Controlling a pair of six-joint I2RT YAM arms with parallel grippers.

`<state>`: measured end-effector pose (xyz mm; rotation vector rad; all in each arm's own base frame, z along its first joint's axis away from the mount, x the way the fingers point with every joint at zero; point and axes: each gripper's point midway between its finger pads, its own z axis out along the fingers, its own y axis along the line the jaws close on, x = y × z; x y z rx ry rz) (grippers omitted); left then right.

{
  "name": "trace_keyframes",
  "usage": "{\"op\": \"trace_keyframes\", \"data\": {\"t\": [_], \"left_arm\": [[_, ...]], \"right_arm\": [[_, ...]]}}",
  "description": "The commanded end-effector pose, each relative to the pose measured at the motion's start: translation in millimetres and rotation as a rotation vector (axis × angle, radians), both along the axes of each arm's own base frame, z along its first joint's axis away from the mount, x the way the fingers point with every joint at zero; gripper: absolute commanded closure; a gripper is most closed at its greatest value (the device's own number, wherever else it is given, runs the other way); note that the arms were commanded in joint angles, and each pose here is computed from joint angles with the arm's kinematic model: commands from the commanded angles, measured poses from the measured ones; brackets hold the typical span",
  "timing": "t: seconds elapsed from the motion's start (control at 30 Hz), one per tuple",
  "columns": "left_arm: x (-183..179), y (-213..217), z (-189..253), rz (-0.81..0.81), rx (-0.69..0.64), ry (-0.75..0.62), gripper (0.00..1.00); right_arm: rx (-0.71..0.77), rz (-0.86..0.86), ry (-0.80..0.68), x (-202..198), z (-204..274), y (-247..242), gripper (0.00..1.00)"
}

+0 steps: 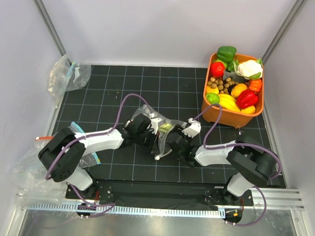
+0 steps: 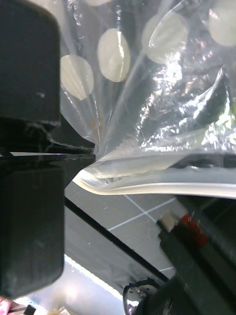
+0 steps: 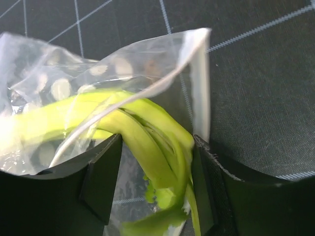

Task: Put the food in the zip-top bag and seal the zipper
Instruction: Adjust the fake vegetable in the zipper food storage bag.

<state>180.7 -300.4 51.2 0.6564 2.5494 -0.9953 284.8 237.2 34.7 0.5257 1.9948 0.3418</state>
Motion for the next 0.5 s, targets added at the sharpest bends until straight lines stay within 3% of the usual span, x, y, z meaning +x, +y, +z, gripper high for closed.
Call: {"op": "trace_keyframes", "data": {"t": [0.0,0.07,0.2,0.3,0.47], "left_arm": [[9,-3,9,0.035,-0.011,-0.023,1.0],[19,5,7,0.095,0.0,-0.013,1.0],[32,17,1,0.178,0.009,0.015,1.0],[41,24,-1,0.231,0.017,0.02,1.0],[50,37,-1,0.288,0.034,-0.003,1.0]], "right_arm": [[0.048,-0.032,-0.106,14,39,2,0.37],[0.036,-0.059,-0.122,13,48,-7,0.34],[-0.038,-0.041,-0.121,12,62,-14,0.14],[-0.179,0.119,-0.102,10,71,-1,0.11],[-0.331,0.171,-0.081,9,85,-9,0.04]]}}
